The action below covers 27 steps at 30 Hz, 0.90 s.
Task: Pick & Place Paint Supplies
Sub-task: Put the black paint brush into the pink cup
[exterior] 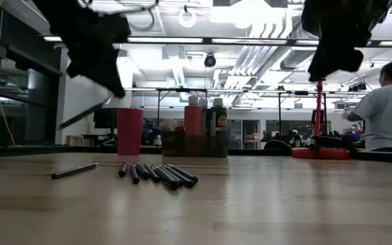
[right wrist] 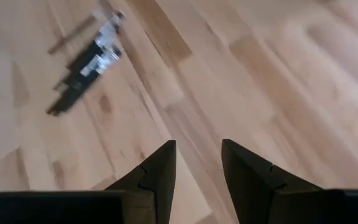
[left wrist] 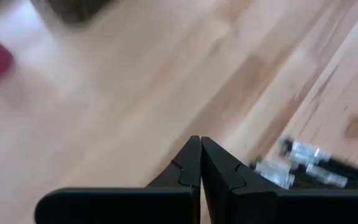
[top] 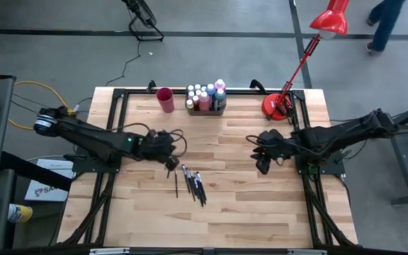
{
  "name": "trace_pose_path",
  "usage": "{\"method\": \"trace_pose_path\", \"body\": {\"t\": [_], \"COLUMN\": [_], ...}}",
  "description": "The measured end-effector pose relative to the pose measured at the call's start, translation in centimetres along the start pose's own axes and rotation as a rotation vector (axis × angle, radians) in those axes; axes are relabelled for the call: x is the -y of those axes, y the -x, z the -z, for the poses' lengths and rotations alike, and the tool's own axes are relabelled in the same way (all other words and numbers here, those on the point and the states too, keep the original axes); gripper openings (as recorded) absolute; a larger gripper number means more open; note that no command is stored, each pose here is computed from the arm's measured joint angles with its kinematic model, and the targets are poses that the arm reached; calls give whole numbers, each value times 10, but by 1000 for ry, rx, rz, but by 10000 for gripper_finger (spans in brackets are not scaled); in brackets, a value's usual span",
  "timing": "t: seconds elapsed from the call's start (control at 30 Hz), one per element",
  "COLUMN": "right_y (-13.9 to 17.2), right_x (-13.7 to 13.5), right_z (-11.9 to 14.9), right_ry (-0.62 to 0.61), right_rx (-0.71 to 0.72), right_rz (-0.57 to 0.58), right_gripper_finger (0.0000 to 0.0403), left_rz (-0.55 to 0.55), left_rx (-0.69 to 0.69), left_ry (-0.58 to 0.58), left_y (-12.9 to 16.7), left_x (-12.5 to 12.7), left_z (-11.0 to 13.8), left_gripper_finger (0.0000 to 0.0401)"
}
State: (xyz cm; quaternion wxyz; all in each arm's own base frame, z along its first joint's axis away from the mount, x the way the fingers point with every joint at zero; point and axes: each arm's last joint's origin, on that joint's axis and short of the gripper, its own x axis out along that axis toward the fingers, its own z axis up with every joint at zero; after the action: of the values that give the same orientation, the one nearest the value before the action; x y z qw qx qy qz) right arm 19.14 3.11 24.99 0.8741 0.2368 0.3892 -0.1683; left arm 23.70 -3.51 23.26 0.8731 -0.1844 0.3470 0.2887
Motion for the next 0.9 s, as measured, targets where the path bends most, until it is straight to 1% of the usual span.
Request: {"method": "trace_pose_path", "body": {"t": [0.07, 0.17, 0.33, 0.4, 0.47, 0.63, 0.73, 0.9], "right_y": [6, 10, 6, 6, 4, 4, 5, 15], "right_x": [-3, -2, 14, 18, 25, 45, 53, 65], "right_z": [1, 7, 30, 35, 43, 54, 58, 51], "right_ry": [40, 66, 21, -4, -22, -95, -83, -55], "right_rx": [70, 173, 281, 354, 409, 508, 539, 634], "right_rz": [-47, -166, -345, -426, -476, -524, -522, -539], "right_gripper_finger": [122, 122, 122, 122, 122, 122, 122, 122], "left_rz": [2, 20, 12, 19, 23, 66, 81, 87], "left_rx": [42, 107, 198, 236, 248, 305, 343, 397], "left_ry": [-8, -18, -54, -69, -95, -116, -134, -138], "left_y": [9, 19, 27, 28, 27, 21, 19, 17], "left_x": [-7, -17, -37, -44, -52, -71, -82, -102], "left_z": [-7, -20, -40, -50, -57, -77, -87, -100], "left_gripper_finger": [0, 0, 0, 0, 0, 0, 0, 0]}}
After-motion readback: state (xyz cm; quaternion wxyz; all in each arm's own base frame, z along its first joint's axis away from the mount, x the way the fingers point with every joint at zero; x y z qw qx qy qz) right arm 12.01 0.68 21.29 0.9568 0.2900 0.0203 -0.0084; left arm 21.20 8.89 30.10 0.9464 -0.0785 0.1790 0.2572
